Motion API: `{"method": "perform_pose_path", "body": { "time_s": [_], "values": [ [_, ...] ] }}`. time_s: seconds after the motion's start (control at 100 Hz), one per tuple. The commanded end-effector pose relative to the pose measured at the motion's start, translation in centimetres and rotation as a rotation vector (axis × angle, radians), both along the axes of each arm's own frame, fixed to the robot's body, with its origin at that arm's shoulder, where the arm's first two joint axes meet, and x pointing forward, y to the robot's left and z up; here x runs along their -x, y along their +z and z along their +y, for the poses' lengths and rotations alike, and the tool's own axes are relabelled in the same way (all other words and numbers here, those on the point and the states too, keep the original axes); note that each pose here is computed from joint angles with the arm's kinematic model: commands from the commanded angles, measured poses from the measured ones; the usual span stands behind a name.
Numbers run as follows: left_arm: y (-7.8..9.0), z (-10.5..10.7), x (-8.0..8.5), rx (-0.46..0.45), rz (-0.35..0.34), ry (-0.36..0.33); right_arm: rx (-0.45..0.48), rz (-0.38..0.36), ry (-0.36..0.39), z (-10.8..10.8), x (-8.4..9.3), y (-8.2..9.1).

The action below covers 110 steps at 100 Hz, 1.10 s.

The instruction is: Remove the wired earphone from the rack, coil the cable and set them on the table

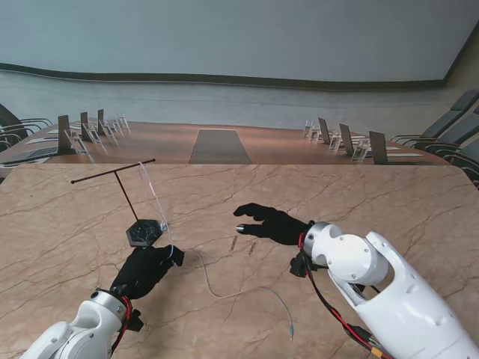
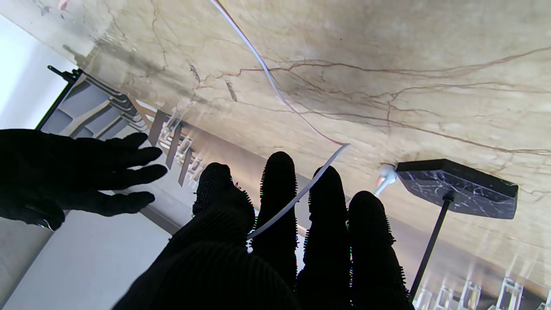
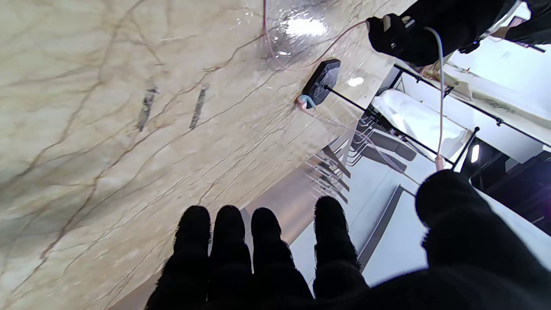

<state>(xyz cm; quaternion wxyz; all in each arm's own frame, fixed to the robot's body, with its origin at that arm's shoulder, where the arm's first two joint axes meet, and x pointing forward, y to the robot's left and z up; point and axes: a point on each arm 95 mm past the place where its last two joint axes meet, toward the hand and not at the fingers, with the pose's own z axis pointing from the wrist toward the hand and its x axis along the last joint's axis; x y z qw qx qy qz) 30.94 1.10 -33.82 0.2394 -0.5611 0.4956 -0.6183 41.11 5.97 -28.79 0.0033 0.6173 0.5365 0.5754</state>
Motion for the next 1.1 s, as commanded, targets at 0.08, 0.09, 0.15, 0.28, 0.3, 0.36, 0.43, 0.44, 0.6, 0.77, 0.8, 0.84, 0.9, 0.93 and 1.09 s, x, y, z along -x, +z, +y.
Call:
{"method": "perform_pose_path", "body": {
  "time_s": [0.08,0.09,0.15,0.28,0.3,0.36,0.43,0.44,0.6,0.77,0.8,0.84,0.9,0.93,1.09],
  "values": [
    [-0.2,-0.6,0.6,0.008,0.016,-0.021,-0.036,-0.007,0.050,1.8,-1.2,0.6],
    [-0.2,-0.6,0.7,0.009,0.017,-0.022,-0.035,-0.006,0.053,1.9,-1.3,0.7],
    [-0.3,-0.8,0.8,0.013,0.023,-0.028,-0.034,-0.002,0.071,2.5,-1.7,0.7],
    [-0.4,-1.3,1.0,0.014,0.037,-0.042,-0.077,-0.012,0.098,3.9,-2.4,0.7],
    [-0.4,-1.3,1.0,0.013,0.040,-0.045,-0.082,-0.012,0.101,4.2,-2.4,0.7],
    [-0.5,-1.4,1.1,0.010,0.049,-0.052,-0.084,-0.012,0.118,4.7,-2.6,0.8],
    [-0.6,-1.6,1.1,0.012,0.057,-0.059,-0.091,-0.016,0.134,5.4,-2.8,0.9],
    [-0.6,-1.7,1.1,0.013,0.058,-0.059,-0.093,-0.016,0.137,5.5,-2.9,0.9],
    [-0.8,-2.1,1.3,0.019,0.074,-0.071,-0.103,-0.002,0.175,7.2,-3.8,1.1],
    [-0.8,-2.5,1.4,0.020,0.082,-0.089,-0.135,0.009,0.205,8.9,-4.7,1.1],
    [-0.8,-2.5,1.4,0.019,0.083,-0.093,-0.137,0.013,0.210,9.2,-4.8,1.1],
    [-0.8,-2.6,1.4,0.018,0.085,-0.097,-0.140,0.014,0.216,9.5,-4.9,1.1],
    [-0.8,-2.7,1.4,0.018,0.087,-0.101,-0.146,0.012,0.220,10.0,-5.2,1.1],
    [-0.8,-2.7,1.4,0.019,0.088,-0.103,-0.147,0.017,0.223,10.2,-5.3,1.1],
    [-0.8,-2.9,1.5,0.019,0.097,-0.108,-0.134,0.055,0.238,11.3,-5.9,0.7]
  ]
}}
